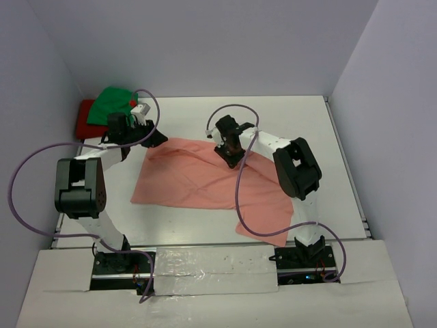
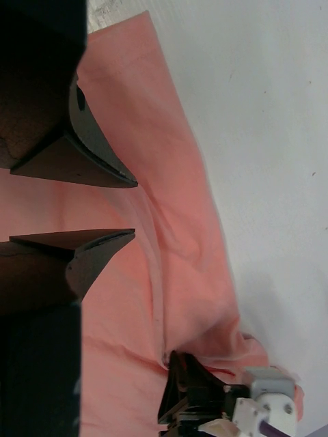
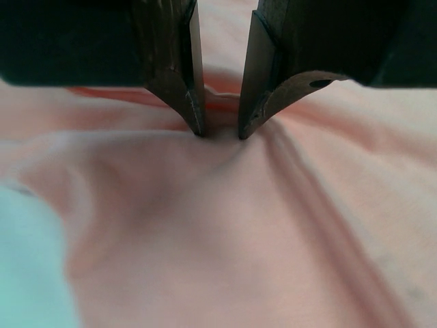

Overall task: Fold and stack the t-shirts
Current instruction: Fold the tshirt

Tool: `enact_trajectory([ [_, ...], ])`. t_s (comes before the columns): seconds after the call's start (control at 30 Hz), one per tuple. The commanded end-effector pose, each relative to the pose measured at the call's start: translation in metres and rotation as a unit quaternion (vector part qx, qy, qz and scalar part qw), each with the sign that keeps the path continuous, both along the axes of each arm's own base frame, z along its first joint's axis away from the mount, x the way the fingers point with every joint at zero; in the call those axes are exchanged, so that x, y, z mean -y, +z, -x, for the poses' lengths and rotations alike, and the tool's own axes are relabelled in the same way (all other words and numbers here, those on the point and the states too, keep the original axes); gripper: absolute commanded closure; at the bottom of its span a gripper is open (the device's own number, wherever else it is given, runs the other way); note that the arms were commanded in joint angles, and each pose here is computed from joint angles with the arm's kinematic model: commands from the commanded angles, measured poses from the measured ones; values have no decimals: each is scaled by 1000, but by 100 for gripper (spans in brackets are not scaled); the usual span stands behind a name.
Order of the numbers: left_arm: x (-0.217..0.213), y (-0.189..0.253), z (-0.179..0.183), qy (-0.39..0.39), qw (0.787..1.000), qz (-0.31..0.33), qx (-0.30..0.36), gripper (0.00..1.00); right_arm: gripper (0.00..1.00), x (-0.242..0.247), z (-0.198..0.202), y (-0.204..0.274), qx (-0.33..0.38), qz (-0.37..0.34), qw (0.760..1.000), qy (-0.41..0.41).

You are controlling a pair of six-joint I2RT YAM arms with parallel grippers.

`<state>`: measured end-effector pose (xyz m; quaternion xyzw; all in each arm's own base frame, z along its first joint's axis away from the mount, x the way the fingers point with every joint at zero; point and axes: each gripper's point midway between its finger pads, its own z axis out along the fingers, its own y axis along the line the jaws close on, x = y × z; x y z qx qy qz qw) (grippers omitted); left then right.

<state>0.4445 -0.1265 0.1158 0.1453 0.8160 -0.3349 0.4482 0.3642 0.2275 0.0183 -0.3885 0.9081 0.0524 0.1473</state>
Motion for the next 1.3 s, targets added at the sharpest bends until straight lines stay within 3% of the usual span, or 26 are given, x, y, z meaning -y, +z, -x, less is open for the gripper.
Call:
enact_trajectory([
  [0.0,4,13,-1,-11,999,3,31,61,67,6,-54,27,126,31,990,-60],
  [0.2,0,15,0,1,999,0,46,61,69,5,-107,38,224,48,969,-97],
  [0.53,0,13,6,1,999,0,46,61,72,-31,-131,70,246,-42,963,-105],
  [0.57,0,13,6,0,999,0,47,61,82,-34,-130,67,237,-46,965,-101],
  [0.67,0,15,5,-1,999,1,44,62,100,-39,-125,69,218,-59,969,-100],
  [0.83,1,23,-4,-1,998,6,57,62,100,-48,-106,70,178,-85,976,-88],
  [1.03,27,25,-16,-56,998,22,24,62,80,-48,-93,72,148,-77,984,-68],
  [1.23,59,2,-17,-140,987,-75,28,57,73,-40,-85,74,145,-67,985,-64],
  [1.27,61,-10,-13,-152,985,-84,-9,57,72,-39,-84,74,145,-67,985,-66],
])
